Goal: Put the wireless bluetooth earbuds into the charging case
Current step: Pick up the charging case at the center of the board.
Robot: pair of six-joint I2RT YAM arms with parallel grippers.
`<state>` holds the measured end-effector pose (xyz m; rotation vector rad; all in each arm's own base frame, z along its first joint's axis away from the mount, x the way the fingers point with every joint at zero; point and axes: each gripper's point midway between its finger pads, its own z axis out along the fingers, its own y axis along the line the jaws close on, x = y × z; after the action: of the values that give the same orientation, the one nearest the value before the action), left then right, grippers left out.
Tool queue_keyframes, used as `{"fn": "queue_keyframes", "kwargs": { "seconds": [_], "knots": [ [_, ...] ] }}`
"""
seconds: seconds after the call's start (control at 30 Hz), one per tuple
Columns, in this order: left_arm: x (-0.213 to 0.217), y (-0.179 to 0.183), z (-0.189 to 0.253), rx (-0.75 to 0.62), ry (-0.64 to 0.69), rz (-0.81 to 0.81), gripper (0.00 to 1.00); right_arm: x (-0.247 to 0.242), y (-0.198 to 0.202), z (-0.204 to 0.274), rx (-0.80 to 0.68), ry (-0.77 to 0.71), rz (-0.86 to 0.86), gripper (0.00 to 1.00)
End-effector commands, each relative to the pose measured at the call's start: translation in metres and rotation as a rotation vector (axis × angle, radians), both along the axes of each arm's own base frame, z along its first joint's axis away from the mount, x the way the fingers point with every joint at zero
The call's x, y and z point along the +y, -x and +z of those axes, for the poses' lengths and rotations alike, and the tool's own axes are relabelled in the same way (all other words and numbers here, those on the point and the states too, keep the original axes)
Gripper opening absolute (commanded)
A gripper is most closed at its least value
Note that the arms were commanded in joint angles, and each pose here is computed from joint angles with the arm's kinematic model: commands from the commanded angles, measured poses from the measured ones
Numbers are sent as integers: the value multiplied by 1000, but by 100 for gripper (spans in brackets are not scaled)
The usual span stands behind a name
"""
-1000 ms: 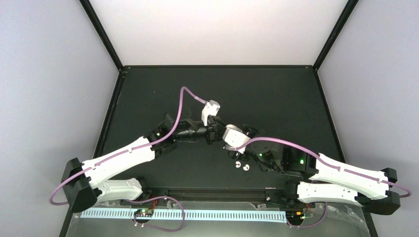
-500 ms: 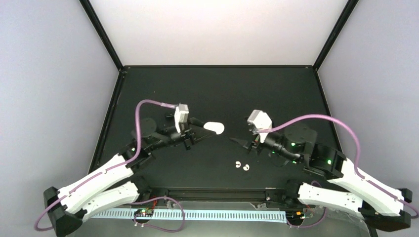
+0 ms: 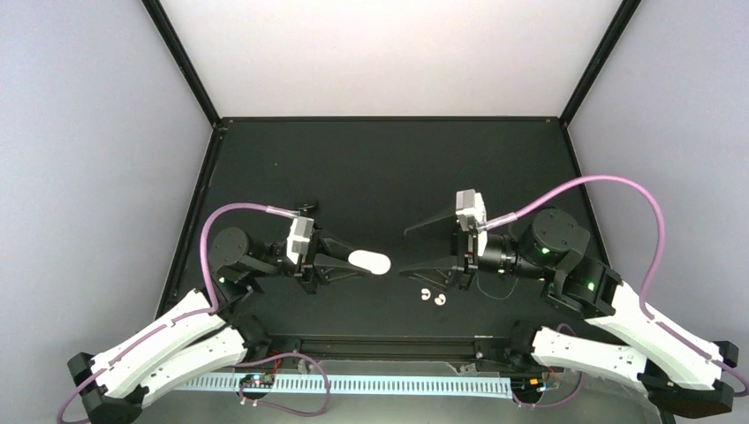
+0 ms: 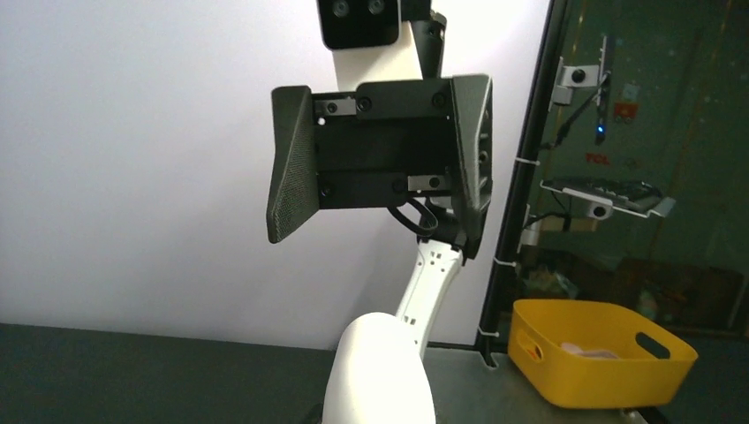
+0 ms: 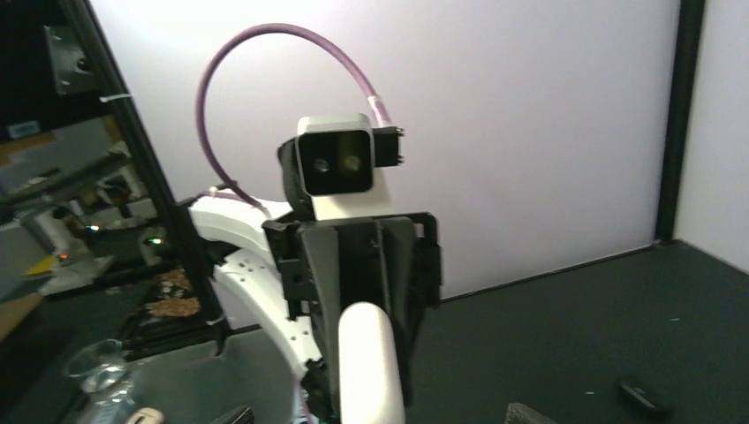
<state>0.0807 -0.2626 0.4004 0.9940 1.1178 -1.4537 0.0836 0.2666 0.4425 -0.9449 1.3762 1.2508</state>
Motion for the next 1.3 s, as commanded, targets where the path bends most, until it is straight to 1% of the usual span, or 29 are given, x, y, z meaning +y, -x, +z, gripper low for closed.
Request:
{"fn": "queue_keyframes", "kwargs": {
  "seconds": [0.0, 0.2, 0.4, 0.67, 0.8, 1.0, 1.17, 1.27],
  "knots": [
    [-2, 10, 15, -73, 14, -62, 2, 9, 14, 16, 59, -45, 112, 72],
    [-8, 3, 15, -63, -2, -54, 2, 25, 8, -3, 107, 43, 128, 67],
    [-9, 2, 20, -71, 13, -52, 1, 29, 4, -11, 116, 63, 117, 59],
    [-6, 4, 23, -78, 24, -53, 2, 35, -6, -28, 136, 127, 80, 51],
    [-4, 7, 26, -83, 32, -55, 1, 36, -7, -29, 139, 124, 77, 46],
    [-3, 7, 25, -80, 30, -54, 2, 37, -6, -25, 142, 107, 84, 33],
    [-3, 6, 27, -73, 37, -47, 2, 39, -5, -28, 150, 114, 97, 28],
    [-3, 5, 29, -67, 43, -44, 1, 39, -5, -27, 148, 109, 99, 21]
  ]
}}
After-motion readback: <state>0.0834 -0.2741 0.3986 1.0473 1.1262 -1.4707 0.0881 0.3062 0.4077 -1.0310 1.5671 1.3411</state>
